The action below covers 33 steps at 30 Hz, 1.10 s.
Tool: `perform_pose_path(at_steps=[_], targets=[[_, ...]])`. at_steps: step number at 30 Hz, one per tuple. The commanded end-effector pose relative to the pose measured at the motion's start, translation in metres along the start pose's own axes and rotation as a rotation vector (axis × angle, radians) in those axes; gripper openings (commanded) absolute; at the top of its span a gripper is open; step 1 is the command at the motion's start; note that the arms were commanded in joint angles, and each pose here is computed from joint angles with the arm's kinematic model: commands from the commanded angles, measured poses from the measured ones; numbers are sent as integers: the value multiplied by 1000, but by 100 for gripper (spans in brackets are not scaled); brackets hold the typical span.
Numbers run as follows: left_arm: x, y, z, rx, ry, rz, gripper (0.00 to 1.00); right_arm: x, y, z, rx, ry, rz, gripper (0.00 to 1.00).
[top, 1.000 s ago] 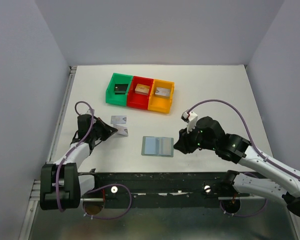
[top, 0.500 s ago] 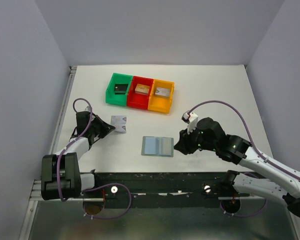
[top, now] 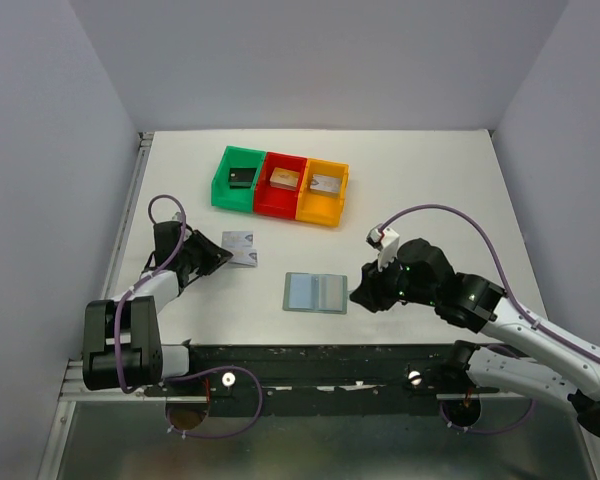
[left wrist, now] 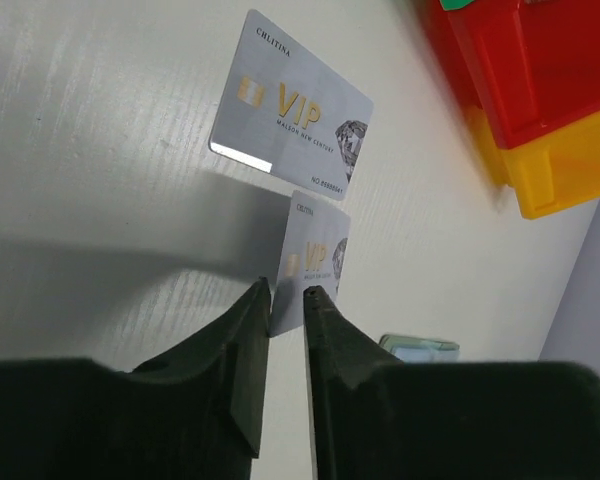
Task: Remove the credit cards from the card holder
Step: Place the credit card at the center of the board.
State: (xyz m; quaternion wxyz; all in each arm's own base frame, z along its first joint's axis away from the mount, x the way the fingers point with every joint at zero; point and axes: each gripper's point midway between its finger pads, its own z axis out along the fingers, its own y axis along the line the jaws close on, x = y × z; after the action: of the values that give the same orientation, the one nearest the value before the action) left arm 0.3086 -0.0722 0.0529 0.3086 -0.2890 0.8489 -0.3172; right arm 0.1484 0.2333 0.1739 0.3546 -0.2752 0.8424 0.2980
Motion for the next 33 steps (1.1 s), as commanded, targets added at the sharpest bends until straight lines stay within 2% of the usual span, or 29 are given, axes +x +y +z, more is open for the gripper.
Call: perform_pose_path(at_steps=[1, 7, 12, 16, 20, 22, 26, 29, 33], targets=[[-6, -1, 1, -8, 0, 8, 41, -1, 0, -2, -4, -20, 5, 44], [-8, 5, -4, -54, -17, 13, 55, -1, -1, -1, 6, -15, 4, 46], [-15, 10, -14, -116, -42, 28, 59, -1, -4, -1, 22, -18, 10, 46], [-27, 14, -29, -179, -111, 44, 59, 0, -23, 0, 130, -30, 49, 46], [-37, 2, -48, -165, -187, 78, 60, 4, -51, 1, 292, -52, 129, 62], [-34, -5, -54, -138, -196, 97, 61, 10, -57, 5, 304, -26, 161, 64], [-9, -16, -56, -97, -168, 130, 62, 26, -68, 21, 293, 51, 264, 64], [27, -32, -53, -59, -114, 190, 63, 39, -80, 34, 278, 80, 356, 64], [68, -45, -47, -43, -52, 245, 63, 54, -90, 50, 287, 138, 401, 61]])
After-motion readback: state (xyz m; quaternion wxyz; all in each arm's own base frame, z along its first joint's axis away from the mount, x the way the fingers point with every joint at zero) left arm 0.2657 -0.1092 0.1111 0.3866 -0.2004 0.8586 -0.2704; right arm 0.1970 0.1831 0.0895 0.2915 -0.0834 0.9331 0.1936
